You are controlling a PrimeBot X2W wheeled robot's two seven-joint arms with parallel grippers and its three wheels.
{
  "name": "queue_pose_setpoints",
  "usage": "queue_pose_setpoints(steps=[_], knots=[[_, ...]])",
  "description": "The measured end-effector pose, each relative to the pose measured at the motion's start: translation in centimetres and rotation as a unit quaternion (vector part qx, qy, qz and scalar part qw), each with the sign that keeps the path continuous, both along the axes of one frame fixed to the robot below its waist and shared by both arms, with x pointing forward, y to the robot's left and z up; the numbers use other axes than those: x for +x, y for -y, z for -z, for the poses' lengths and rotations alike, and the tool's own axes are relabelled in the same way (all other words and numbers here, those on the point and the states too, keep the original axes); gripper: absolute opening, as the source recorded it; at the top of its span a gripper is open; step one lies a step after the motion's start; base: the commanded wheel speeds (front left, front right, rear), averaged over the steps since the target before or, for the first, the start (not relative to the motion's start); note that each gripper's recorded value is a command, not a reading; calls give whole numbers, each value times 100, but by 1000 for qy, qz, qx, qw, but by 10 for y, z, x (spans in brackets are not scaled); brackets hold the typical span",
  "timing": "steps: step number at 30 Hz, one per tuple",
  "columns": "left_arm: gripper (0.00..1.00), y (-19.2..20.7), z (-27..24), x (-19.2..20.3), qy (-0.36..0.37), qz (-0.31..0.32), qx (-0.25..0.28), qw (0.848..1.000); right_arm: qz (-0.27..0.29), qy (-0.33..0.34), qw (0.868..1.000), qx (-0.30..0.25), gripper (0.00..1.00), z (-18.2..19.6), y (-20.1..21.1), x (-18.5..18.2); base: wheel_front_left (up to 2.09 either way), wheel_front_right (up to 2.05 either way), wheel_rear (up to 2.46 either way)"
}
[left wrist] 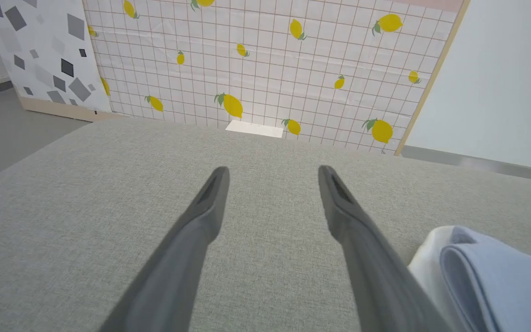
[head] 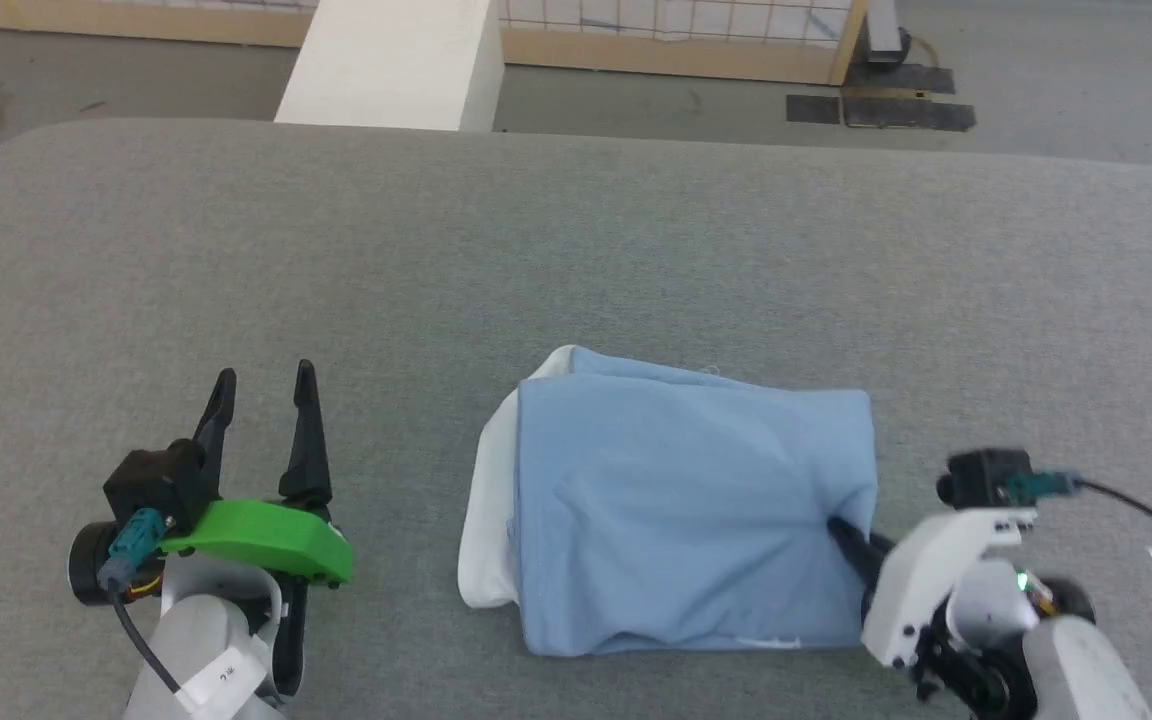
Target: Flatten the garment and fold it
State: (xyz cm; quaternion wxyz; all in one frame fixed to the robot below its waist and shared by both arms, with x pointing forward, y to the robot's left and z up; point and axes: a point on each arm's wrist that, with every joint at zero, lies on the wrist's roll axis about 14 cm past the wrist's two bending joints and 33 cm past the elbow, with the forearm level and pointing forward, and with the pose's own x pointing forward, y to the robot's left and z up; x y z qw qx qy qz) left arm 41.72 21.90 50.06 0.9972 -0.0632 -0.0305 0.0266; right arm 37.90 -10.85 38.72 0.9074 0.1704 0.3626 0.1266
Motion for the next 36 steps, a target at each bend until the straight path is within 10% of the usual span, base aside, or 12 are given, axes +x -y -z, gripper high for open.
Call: queue_pose_setpoints(steps=[7, 14, 36], knots=[[100, 23, 1, 17, 4, 31, -3, 999, -100, 87, 949, -286, 0, -62, 49, 40, 0, 0, 0], [100, 60, 2, 39, 10, 81, -5, 997, -54, 86, 907, -410, 0, -96, 141, 54, 0, 0, 0], [100, 139, 63, 110, -31, 194, -3, 981, 221, -16, 839, -498, 0, -84, 355, 21, 0, 0, 0]])
